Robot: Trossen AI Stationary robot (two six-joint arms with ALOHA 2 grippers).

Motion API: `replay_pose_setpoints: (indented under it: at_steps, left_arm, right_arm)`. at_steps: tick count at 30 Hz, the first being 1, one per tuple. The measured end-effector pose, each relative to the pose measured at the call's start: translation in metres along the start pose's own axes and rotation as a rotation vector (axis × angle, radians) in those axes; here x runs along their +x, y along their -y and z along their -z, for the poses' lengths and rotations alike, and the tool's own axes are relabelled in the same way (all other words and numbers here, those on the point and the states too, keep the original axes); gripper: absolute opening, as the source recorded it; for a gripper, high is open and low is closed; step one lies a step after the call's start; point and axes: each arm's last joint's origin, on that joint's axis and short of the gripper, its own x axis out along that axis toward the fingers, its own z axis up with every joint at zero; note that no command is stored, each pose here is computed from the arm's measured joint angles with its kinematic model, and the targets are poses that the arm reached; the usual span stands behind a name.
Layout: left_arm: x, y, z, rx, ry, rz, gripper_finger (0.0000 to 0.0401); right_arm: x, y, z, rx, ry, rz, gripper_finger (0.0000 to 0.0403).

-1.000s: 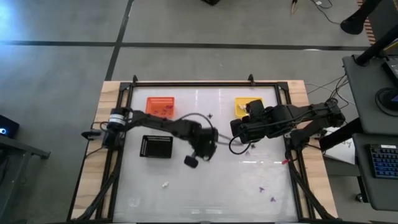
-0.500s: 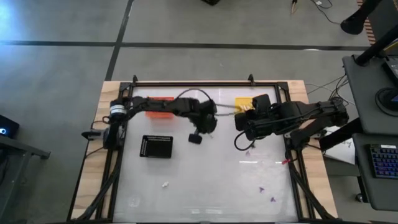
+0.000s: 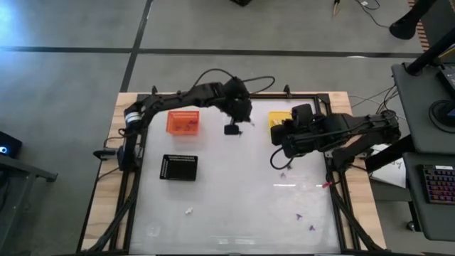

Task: Sort Halloween decoration
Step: Put the white skeleton toy into the yellow bin

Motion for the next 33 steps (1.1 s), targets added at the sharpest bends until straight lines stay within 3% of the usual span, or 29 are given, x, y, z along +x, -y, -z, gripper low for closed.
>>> replay_pose_setpoints:
  at_steps: [11,19,26,33]
  left_arm:
    - [0.014,-0.042,-0.014,-0.012,0.079,-0.048,0.0]
    - [0.027,-0.068,-0.021,-0.063,0.124,-0.02,0.0]
    - [0.043,-0.07,0.0,-0.09,0.106,-0.013,0.0]
    - [0.058,-0.073,0.005,-0.118,0.147,0.02,0.0]
  right_arm:
    - [0.006,0.013,-0.017,0.0,0.014,0.035,0.0054]
    - [0.004,0.028,-0.029,0.004,0.034,0.046,0.0054]
    - [0.012,0.032,-0.021,-0.023,0.021,0.081,0.0054]
    - [0.024,0.032,-0.01,0.001,-0.01,0.118,0.0054]
